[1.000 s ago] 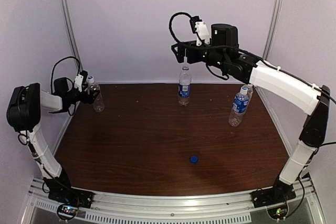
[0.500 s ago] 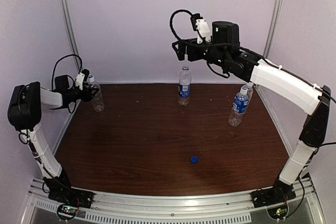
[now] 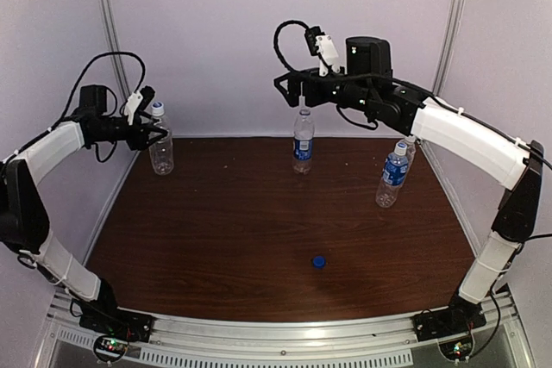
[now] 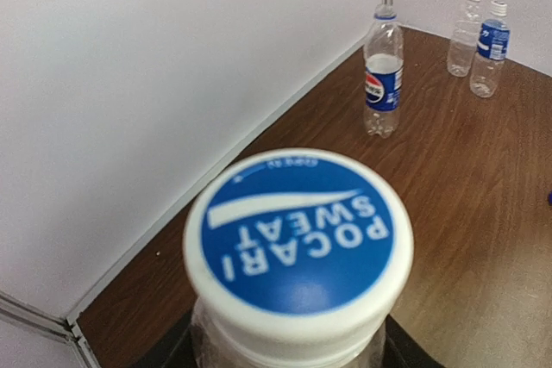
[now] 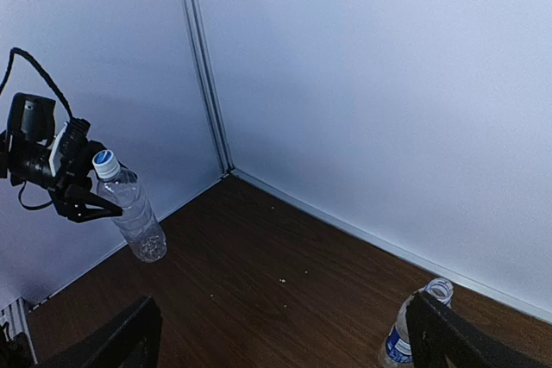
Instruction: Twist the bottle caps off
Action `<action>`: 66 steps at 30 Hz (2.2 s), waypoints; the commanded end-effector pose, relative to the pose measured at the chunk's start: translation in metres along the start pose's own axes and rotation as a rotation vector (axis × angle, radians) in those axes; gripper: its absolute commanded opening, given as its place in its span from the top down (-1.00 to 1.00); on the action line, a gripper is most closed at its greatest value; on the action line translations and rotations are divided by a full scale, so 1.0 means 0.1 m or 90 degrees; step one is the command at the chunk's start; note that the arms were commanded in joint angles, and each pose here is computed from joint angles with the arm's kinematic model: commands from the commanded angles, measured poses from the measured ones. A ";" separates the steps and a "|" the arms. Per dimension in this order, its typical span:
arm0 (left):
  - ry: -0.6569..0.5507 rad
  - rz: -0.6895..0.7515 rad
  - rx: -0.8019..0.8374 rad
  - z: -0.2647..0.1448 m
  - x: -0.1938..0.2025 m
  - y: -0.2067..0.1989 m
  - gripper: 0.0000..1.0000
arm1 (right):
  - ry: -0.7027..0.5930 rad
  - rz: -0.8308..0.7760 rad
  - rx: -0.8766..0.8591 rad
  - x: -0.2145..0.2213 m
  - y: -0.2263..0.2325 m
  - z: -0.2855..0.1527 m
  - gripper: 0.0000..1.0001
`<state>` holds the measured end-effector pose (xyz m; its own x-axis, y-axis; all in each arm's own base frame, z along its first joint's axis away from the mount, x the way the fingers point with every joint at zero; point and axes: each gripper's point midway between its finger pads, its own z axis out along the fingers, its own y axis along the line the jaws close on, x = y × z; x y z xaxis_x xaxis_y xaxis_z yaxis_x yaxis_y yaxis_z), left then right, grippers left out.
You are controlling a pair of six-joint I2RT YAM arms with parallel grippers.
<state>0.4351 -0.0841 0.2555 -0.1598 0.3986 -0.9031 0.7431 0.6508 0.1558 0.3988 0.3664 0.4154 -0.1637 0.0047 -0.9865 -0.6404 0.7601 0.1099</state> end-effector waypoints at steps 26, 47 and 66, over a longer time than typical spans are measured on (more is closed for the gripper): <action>-0.049 0.200 0.286 -0.30 -1.28 -2.38 -0.06 | -0.096 -0.152 -0.407 0.14 2.12 -0.44 -0.53; -0.056 0.184 0.274 -0.28 -1.27 -2.39 -0.14 | -0.056 -0.134 -0.392 0.30 2.16 -0.14 1.00; -0.135 0.174 0.044 -0.05 -1.14 -2.23 -0.87 | -0.209 0.169 -0.335 -0.16 1.69 -0.41 1.00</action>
<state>0.2692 -0.2731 0.3088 0.1303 0.4256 -0.8955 0.8456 0.4239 0.3245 0.2607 0.4797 0.4344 -0.1642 0.3119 -0.9358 -0.9159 0.3041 0.2620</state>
